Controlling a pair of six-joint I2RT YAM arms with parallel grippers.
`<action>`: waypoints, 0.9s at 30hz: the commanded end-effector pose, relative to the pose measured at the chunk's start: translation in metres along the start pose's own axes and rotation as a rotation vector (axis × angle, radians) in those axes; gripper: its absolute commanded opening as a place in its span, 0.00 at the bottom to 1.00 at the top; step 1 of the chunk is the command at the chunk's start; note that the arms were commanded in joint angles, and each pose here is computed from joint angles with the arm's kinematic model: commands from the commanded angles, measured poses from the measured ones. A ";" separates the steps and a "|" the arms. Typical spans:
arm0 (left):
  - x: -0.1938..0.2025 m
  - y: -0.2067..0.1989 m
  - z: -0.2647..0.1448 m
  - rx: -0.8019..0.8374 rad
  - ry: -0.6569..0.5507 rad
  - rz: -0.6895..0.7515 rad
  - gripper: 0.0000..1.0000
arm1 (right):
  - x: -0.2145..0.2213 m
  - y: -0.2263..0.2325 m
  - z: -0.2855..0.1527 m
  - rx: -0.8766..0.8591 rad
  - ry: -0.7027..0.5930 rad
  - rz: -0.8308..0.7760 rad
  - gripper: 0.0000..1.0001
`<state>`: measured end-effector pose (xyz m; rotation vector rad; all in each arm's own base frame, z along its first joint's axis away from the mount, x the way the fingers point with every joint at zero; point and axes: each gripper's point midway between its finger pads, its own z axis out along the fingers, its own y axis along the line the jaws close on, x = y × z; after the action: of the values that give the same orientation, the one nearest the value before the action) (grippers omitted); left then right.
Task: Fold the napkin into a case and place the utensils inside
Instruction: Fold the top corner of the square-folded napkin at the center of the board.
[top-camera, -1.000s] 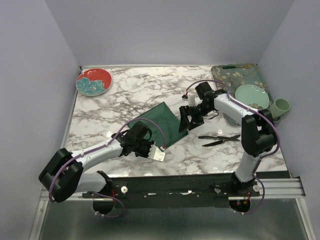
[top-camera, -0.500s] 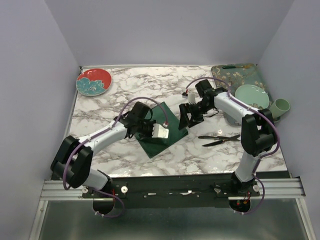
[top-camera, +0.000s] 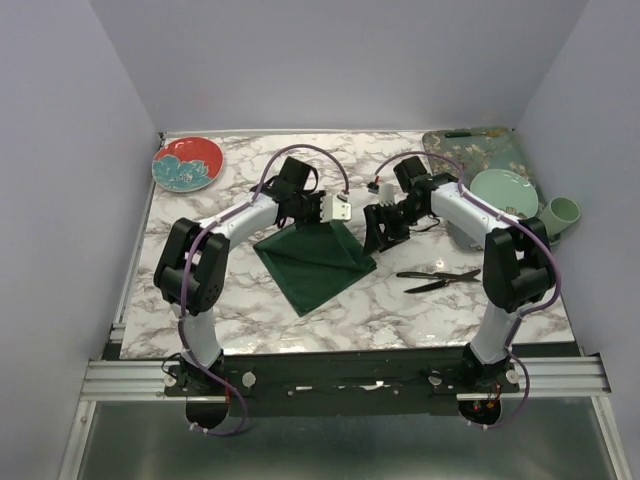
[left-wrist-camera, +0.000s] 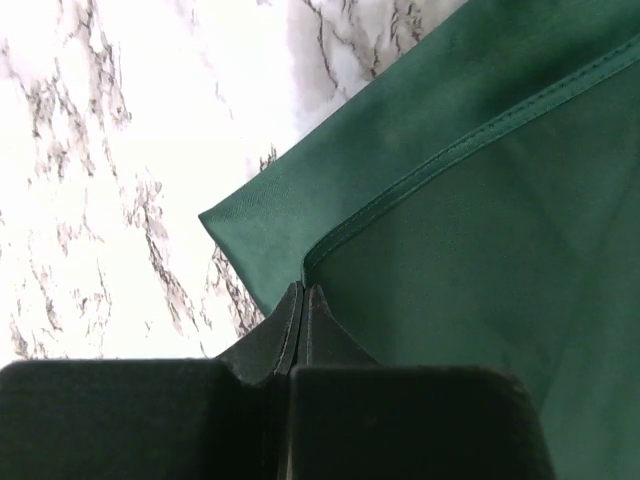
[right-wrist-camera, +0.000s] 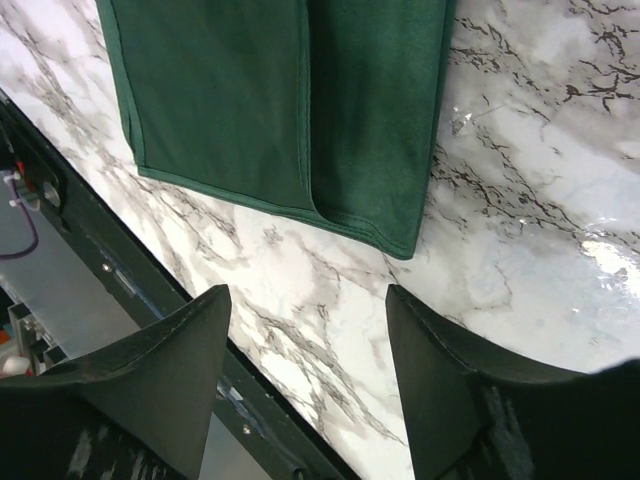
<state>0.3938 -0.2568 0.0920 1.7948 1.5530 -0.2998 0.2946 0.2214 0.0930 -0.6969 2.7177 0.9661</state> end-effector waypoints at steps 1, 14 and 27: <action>0.014 0.024 0.013 -0.017 0.022 0.003 0.00 | 0.005 -0.005 -0.008 0.031 0.000 -0.015 0.69; 0.024 0.044 0.029 -0.011 0.033 0.000 0.00 | 0.005 -0.011 -0.009 0.050 0.001 -0.028 0.68; 0.031 0.047 0.038 -0.026 0.046 -0.013 0.00 | 0.006 -0.010 -0.012 0.051 -0.004 -0.051 0.72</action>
<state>0.4470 -0.2589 0.0696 1.7860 1.5860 -0.2676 0.2954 0.2112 0.0858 -0.7218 2.7200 0.9182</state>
